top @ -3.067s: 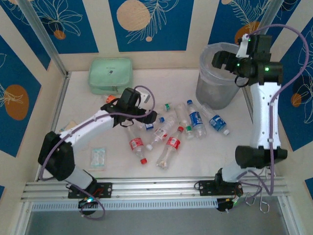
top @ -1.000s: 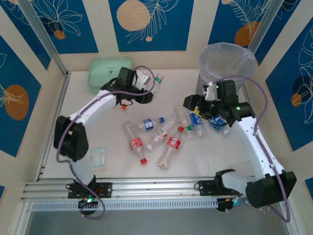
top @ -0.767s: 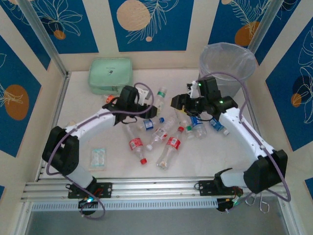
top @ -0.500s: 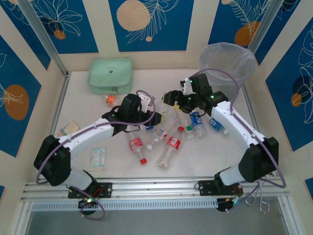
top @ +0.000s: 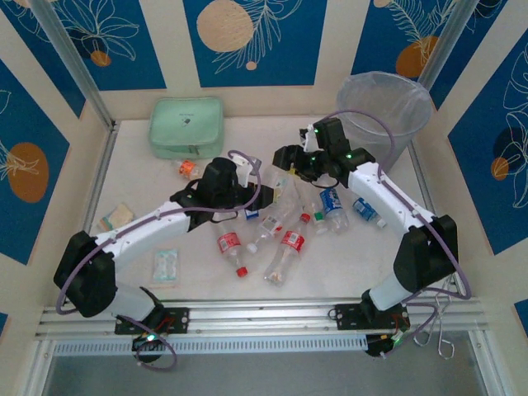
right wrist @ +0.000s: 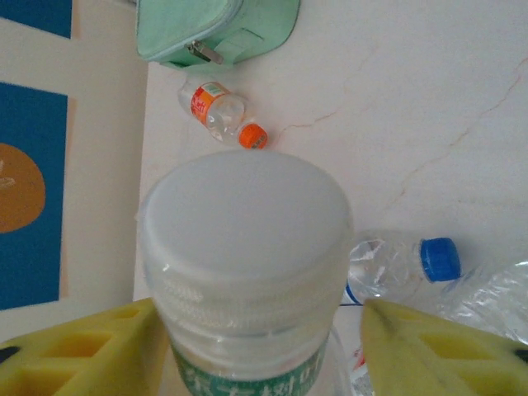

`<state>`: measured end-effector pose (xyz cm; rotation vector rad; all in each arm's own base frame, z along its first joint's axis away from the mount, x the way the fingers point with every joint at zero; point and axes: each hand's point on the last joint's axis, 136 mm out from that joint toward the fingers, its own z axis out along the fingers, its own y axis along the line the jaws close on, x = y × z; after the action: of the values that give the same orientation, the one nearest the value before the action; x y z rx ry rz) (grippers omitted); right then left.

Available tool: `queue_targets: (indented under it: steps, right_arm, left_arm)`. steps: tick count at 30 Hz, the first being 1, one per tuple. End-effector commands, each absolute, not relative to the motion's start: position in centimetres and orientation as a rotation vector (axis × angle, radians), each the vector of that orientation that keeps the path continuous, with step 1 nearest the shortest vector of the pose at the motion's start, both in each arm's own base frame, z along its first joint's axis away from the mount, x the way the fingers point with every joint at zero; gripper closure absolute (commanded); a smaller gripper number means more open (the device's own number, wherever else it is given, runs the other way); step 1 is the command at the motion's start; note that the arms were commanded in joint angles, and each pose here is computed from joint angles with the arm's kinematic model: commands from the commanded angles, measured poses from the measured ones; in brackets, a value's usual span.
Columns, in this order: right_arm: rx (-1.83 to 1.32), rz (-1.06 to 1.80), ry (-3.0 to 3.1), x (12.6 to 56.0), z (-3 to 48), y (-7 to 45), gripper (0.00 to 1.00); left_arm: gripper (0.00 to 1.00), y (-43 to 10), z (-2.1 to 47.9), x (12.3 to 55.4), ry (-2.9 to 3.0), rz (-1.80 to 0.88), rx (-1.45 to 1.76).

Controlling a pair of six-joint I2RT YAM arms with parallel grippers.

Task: Put the plastic bottles in the bin

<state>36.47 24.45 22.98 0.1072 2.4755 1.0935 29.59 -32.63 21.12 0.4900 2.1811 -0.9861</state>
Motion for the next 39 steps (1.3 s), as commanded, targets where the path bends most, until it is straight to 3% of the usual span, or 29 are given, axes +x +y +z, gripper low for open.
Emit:
queue_targets:
  steps: [1,6,9,14,19,23,32,39]
  right_arm:
    - [0.125,1.080,2.469,36.9,23.0,24.4,0.48]
    - [0.132,1.064,2.459,37.1,23.2,24.0,0.65]
    - [0.134,1.053,2.455,37.3,23.1,23.7,0.67]
    - [0.122,1.031,2.407,38.1,24.5,23.0,0.73]
    - [0.065,0.916,2.328,39.1,28.0,21.0,0.77]
    - [0.004,0.641,2.202,40.0,33.4,16.5,0.79]
    - [0.052,-0.100,1.825,43.5,45.5,1.7,1.00]
    - [0.066,-0.353,1.722,47.6,48.3,-4.6,1.00]
  left_arm:
    - [0.52,-33.9,22.7,29.7,2.106,-1.053,0.511]
    - [0.50,-34.2,22.3,29.7,2.109,-1.070,0.500]
    - [0.48,-34.1,22.4,29.7,2.101,-1.073,0.495]
    - [0.36,-33.9,22.6,29.6,2.091,-1.075,0.488]
    - [0.18,-33.2,22.7,29.4,2.097,-1.052,0.468]
    - [0.13,-32.3,22.2,29.0,2.121,-1.016,0.457]
    - [0.13,-31.7,20.3,28.8,2.190,-0.996,0.420]
    - [0.13,-31.3,20.1,28.7,2.198,-0.991,0.391]
